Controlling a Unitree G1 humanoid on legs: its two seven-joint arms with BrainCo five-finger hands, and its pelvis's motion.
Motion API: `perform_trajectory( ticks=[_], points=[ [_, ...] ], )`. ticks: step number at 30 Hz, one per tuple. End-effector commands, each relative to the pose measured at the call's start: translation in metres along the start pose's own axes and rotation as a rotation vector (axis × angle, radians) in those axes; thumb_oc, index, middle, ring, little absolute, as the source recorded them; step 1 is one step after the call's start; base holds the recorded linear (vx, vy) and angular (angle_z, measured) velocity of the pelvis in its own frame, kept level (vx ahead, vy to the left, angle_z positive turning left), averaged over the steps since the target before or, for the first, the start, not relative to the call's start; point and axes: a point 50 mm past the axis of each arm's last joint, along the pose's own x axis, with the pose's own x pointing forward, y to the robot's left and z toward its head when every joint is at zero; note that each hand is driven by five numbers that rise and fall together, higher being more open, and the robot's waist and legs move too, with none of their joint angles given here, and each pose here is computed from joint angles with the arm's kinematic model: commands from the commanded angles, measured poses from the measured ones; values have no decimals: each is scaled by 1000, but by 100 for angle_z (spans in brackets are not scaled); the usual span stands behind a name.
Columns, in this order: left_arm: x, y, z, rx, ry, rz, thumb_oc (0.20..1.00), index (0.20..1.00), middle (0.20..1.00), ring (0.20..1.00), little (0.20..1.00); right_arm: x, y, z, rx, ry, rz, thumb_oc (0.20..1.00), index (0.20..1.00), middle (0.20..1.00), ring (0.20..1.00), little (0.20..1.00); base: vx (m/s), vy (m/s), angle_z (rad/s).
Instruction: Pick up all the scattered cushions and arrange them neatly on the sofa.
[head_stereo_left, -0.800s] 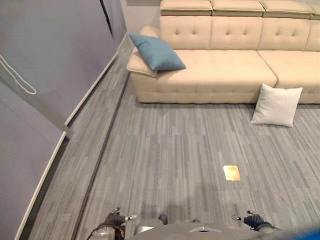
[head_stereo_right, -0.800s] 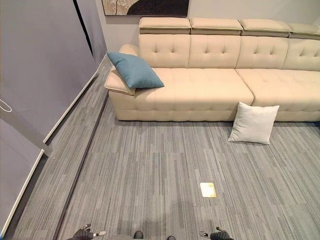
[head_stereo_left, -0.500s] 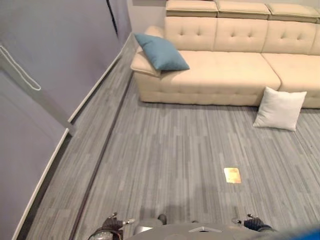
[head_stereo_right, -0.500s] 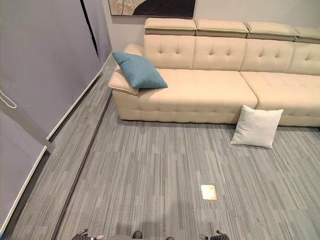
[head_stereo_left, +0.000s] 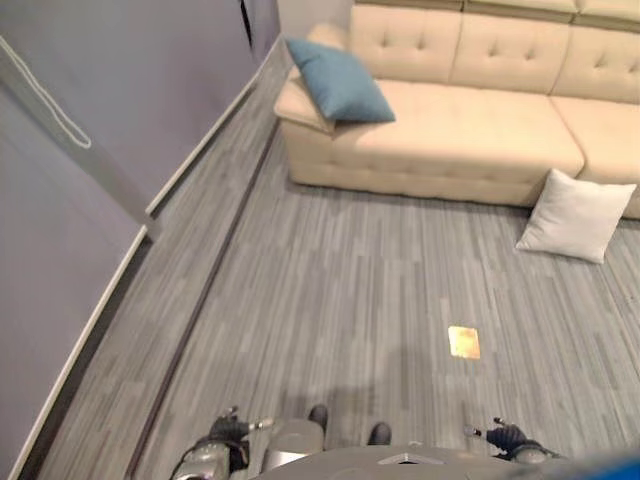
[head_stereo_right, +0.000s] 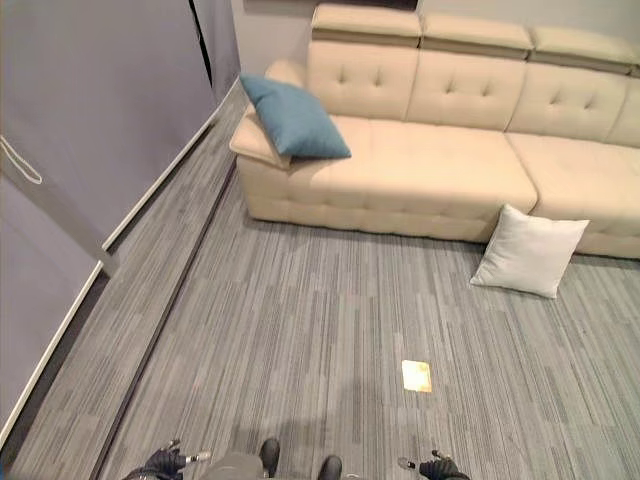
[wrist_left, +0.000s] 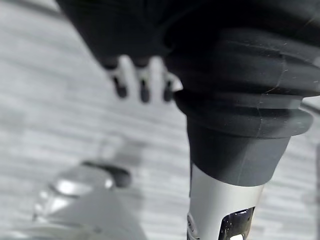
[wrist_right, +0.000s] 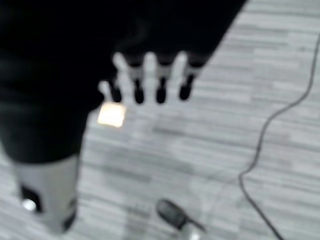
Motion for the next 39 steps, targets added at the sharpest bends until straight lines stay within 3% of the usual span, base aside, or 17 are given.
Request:
perform_trajectory(
  ticks=[1,19,39],
  points=[
    [2,-12,8,18,-30,-31,1000,1000,1000,1000,1000,1,-2,12,1,-44,-10,1000,1000,1000,1000,1000,86,57,14],
    [2,12,10,84,-21,23,1000,1000,1000,1000,1000,0,24,45,-14,-148,75,1000,1000,1000,1000,1000,174,175,-5],
    [5,4,24,60,-52,3,1000,1000,1000,1000,1000,0,23,44,10,-145,75,1000,1000,1000,1000,1000,312,-38,30]
  ],
)
